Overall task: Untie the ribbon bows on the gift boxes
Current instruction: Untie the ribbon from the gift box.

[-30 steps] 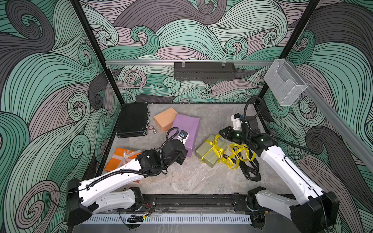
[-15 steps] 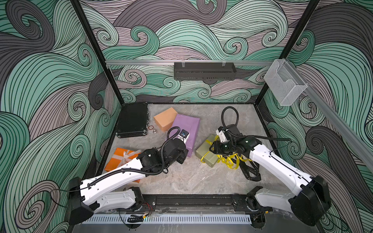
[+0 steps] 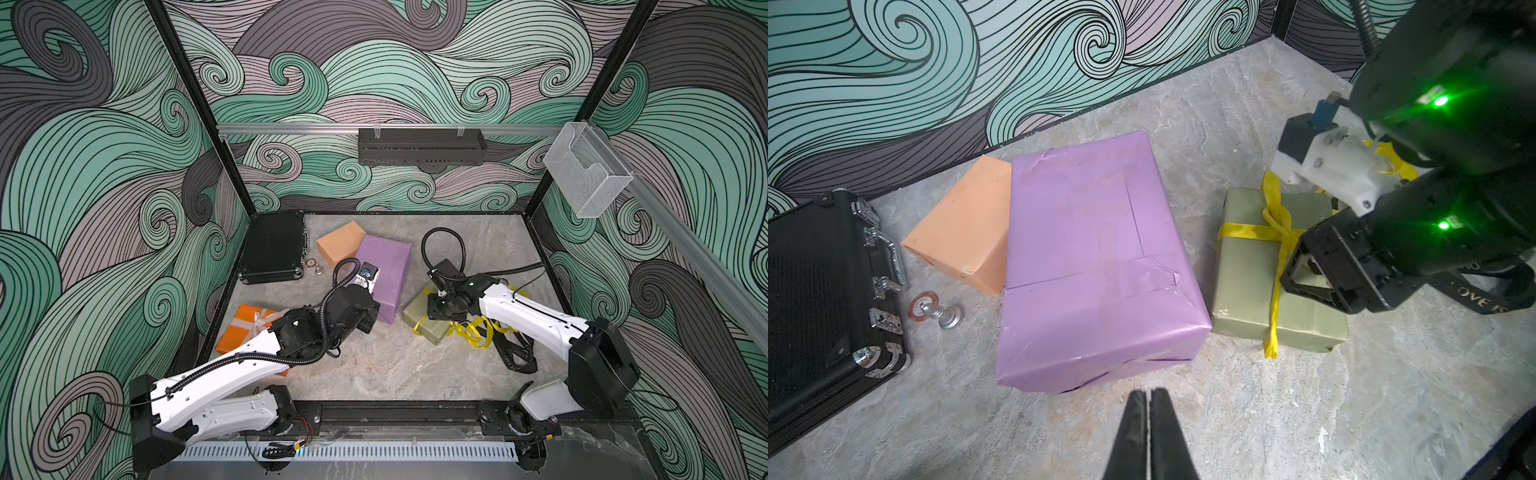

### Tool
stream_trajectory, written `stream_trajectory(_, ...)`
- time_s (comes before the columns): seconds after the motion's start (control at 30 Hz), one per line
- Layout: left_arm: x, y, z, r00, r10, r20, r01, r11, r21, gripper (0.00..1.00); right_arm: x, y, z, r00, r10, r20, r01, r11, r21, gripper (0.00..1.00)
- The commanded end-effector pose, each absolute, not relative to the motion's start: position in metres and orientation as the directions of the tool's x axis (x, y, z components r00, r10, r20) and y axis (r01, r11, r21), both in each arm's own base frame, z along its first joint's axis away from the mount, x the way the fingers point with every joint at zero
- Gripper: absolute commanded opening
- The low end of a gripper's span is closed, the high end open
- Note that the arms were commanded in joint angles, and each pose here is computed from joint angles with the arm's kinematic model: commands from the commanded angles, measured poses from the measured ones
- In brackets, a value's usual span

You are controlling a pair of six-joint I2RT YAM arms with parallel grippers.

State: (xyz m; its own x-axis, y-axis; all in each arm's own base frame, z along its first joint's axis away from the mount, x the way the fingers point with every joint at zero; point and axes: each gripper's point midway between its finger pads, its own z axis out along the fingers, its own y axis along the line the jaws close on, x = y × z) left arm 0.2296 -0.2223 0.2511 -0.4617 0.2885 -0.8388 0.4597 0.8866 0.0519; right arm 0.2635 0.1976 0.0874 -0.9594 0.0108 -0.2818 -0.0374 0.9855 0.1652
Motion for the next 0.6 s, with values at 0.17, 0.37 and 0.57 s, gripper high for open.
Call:
stream_trajectory(0.17, 0.231, -0.216, 0.261, -0.455, 0.256, -0.853, 0.433, 0.901, 0.039, 0.07, 0.28, 0.199, 0.088, -0.95, 0.052, -0.309, 0.018, 0.994, 0.111, 0.47)
stream_trajectory(0.37, 0.231, -0.215, 0.262, -0.452, 0.254, -0.855, 0.435, 0.9, 0.037, 0.07, 0.284, 0.203, 0.079, -0.95, 0.058, -0.306, 0.037, 0.997, 0.075, 0.45)
stream_trajectory(0.57, 0.23, -0.214, 0.265, -0.449, 0.247, -0.859, 0.437, 0.899, 0.03, 0.07, 0.284, 0.202, 0.071, -0.955, 0.036, -0.296, 0.026, 0.999, 0.037, 0.27)
